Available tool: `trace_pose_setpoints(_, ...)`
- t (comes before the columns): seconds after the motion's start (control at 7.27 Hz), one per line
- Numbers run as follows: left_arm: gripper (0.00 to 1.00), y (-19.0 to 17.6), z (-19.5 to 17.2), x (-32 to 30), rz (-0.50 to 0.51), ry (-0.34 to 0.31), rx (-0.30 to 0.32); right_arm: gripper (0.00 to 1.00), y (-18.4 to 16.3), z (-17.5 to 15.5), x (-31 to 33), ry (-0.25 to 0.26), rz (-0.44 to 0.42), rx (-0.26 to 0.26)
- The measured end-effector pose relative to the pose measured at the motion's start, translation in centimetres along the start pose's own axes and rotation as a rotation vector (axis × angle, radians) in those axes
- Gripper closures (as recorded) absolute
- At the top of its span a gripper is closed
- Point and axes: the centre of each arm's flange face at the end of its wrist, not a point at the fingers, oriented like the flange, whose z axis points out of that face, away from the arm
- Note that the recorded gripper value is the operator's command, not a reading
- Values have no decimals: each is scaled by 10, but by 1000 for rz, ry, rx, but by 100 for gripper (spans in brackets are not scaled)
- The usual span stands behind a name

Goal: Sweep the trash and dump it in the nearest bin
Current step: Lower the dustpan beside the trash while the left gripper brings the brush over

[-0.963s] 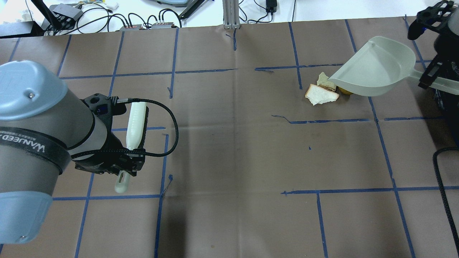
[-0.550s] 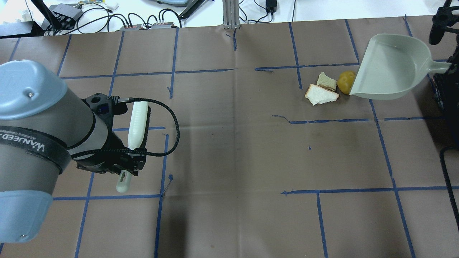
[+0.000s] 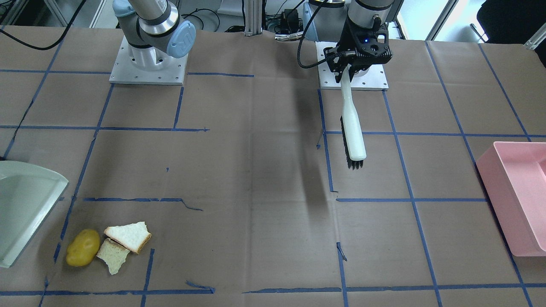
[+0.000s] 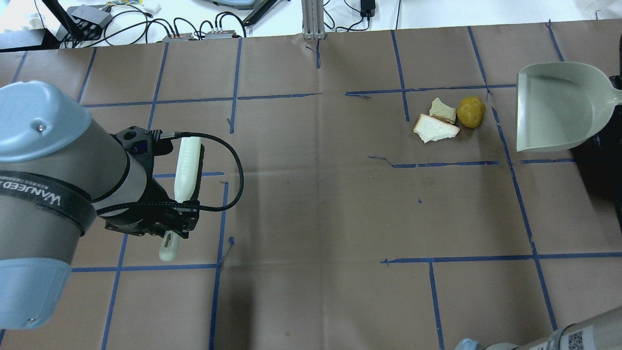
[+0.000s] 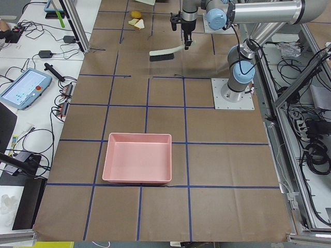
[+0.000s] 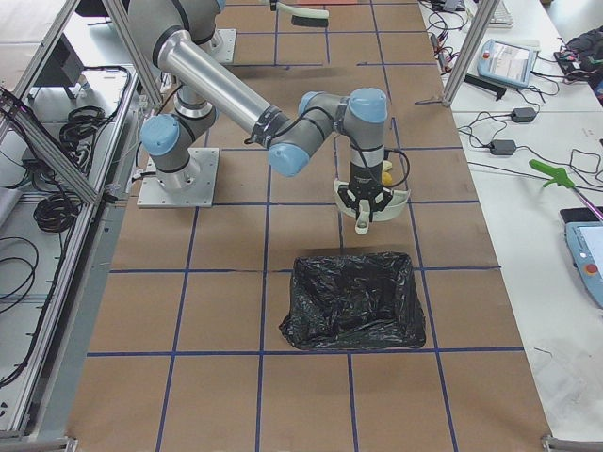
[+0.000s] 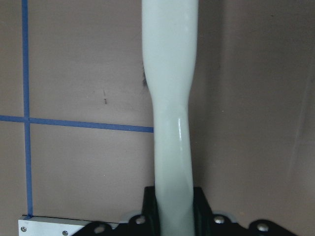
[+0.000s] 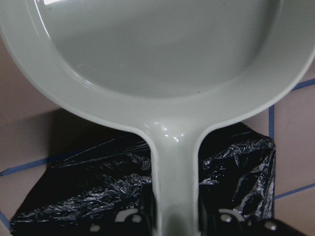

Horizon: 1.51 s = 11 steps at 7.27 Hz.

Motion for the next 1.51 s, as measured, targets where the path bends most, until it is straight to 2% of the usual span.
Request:
trace_pose_setpoints(0.28,100,-1,-1,0,7,1,2,100,2,25,10,28,-95,9)
trace_pose_setpoints(0.69,99,-17,6,19,1,38,18,100,-3,58,25,33,-121,65)
trace_pose_setpoints(0.96,98,-48,20,73,45,59,35,100,-5,78,35,23,-128,88)
trace_pose_setpoints(1.24,100,-88,22,158,117,59,35,100,-10,89,40,21,-154,112)
trace_pose_setpoints(1.51,100,-110,28,236,201,69,38,100,-16,94,42,26,-193,143)
